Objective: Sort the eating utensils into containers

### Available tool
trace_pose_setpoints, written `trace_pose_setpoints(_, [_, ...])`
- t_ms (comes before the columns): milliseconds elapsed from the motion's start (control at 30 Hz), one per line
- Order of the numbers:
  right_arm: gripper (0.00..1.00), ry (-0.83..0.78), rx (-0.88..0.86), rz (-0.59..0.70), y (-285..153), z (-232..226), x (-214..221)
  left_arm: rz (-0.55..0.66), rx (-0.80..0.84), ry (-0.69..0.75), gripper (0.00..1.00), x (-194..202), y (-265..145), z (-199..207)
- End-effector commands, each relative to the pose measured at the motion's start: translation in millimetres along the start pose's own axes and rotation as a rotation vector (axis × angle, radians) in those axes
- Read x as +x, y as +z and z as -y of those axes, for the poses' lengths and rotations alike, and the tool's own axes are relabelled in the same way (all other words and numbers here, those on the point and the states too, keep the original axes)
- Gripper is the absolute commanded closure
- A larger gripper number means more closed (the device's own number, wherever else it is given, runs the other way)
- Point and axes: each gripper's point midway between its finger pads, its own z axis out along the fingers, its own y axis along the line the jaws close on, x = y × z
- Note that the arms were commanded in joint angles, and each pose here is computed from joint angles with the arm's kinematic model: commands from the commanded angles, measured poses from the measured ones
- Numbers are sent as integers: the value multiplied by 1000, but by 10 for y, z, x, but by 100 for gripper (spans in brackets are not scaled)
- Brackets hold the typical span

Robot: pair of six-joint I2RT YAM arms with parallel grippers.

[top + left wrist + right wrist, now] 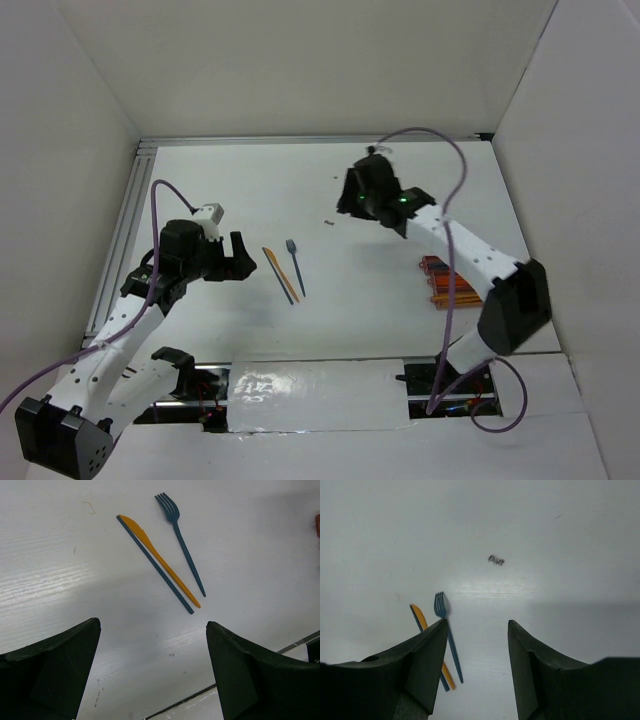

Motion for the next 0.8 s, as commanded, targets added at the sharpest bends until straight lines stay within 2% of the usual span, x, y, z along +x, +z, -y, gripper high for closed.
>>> trace_pose_setpoints(0, [42, -254, -14, -138, 344, -361, 641, 34, 8, -8, 0, -142, -52, 62])
trace_pose_setpoints(33, [42, -327, -44, -161, 334, -555, 864, 32, -11, -16, 0, -132, -59, 31])
trace_pose_setpoints(133, [42, -401, -81, -198, 463, -838, 1195, 40, -19, -21, 0, -146, -84, 22])
trace_pose_setpoints(300, [41, -474, -103, -241, 756, -1097, 1466, 62, -29, -21, 0, -161, -122, 6])
trace_pose_setpoints(567, [42, -550, -7, -272, 1136, -1019, 1721, 61, -36, -15, 0, -153, -143, -8])
trace_pose_setpoints(767, [50, -564, 43, -330, 1256, -805, 1981, 82, -29, -3, 0, -178, -173, 5])
